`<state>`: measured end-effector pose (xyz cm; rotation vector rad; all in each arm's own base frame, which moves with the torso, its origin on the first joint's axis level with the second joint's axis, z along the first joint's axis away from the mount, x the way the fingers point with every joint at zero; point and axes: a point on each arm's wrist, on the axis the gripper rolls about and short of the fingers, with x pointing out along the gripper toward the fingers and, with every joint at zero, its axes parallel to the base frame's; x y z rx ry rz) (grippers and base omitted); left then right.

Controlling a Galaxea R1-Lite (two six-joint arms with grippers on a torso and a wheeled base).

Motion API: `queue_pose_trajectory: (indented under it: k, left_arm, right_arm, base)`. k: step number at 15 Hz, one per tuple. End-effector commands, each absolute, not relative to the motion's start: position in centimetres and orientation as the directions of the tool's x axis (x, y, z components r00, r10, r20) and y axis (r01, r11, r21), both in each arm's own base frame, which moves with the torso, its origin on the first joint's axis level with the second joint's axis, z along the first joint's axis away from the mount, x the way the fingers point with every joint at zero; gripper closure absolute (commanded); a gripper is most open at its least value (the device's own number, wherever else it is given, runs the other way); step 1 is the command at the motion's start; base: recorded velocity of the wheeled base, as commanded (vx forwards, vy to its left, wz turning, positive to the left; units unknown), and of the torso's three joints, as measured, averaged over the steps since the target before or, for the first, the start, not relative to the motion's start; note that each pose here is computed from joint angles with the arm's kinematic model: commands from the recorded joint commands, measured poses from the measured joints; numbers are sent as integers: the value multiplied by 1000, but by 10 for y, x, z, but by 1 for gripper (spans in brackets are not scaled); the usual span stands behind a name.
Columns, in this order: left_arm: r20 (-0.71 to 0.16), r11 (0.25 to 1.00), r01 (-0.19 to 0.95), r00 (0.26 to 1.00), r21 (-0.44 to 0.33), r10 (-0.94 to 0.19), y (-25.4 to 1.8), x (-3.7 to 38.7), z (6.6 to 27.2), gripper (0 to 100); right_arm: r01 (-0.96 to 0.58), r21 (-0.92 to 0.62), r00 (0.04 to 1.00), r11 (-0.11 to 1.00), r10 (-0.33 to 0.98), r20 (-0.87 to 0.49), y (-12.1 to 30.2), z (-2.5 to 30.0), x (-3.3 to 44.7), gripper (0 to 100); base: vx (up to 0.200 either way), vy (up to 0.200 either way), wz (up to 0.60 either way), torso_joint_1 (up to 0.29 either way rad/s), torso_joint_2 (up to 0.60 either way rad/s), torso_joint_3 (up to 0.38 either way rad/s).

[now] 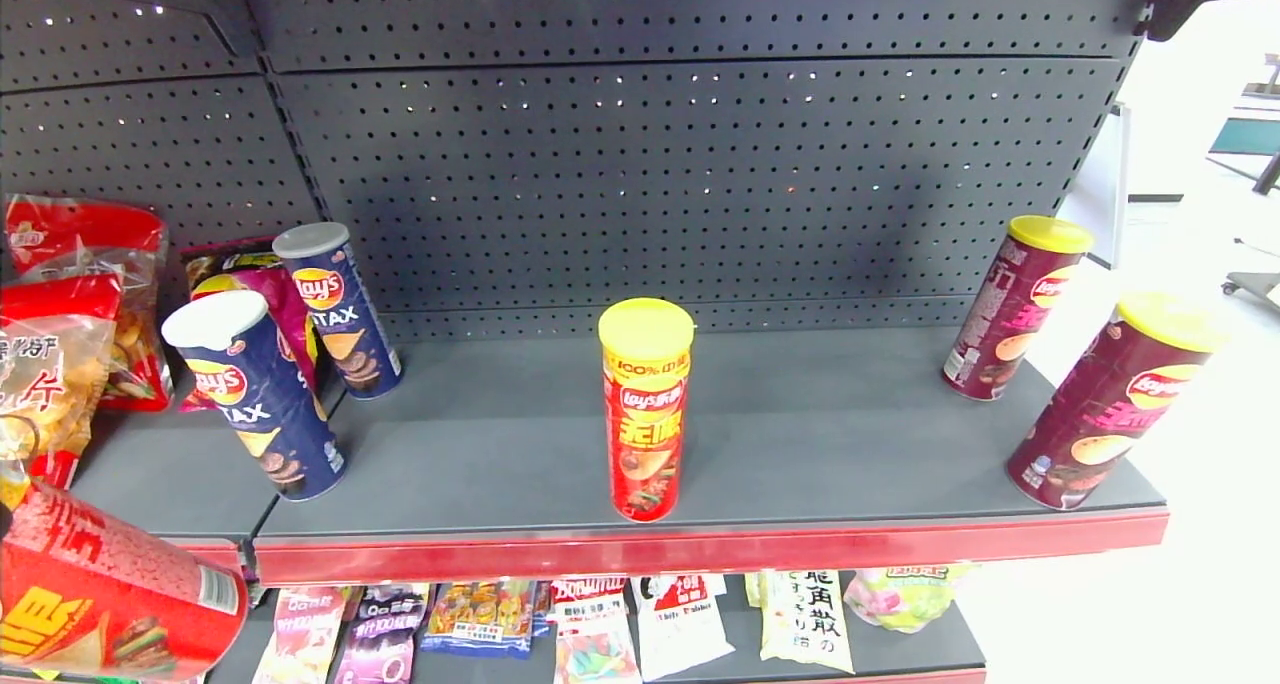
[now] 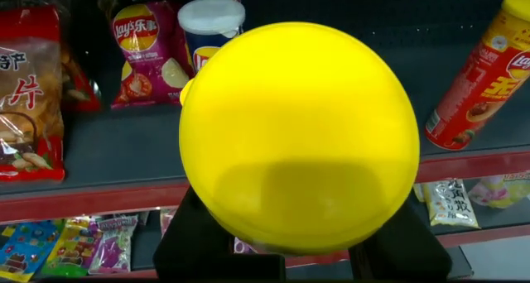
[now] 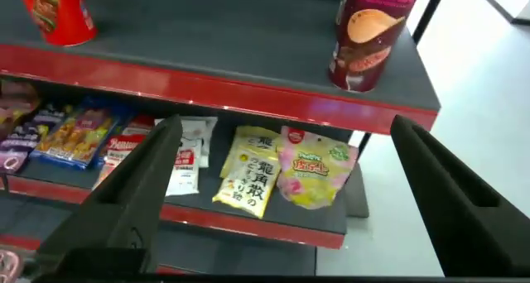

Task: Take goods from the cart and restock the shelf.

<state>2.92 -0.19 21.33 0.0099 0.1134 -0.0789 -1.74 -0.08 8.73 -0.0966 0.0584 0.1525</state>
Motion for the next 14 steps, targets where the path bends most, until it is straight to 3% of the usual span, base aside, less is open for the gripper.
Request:
queue_pose_trajectory:
  k: [1,5,6,14]
  left_arm:
    - [-80,997,82,994,6,-81,-2,19,212,100]
    - [-93,997,82,992,5,-81,-2,24,213,100]
    - [-95,997,80,992,5,-80,-2,24,212,100]
    - [-121,997,82,989,5,-81,-2,27,208,100]
  right_arm:
    - [-91,-58,993,994,87,-74,-2,86,-17,0]
    - [-25,-32,997,999,23,-78,-3,85,-17,0]
    - [-32,19,996,999,33,-79,-3,83,-16,0]
    - [-168,-74,983,983,162,-86,0,84,-16,0]
  base:
    - [0,0,0,0,0,0]
    - [0,0,0,0,0,0]
    - [0,0,0,0,0,0]
    - [0,0,0,0,0,0]
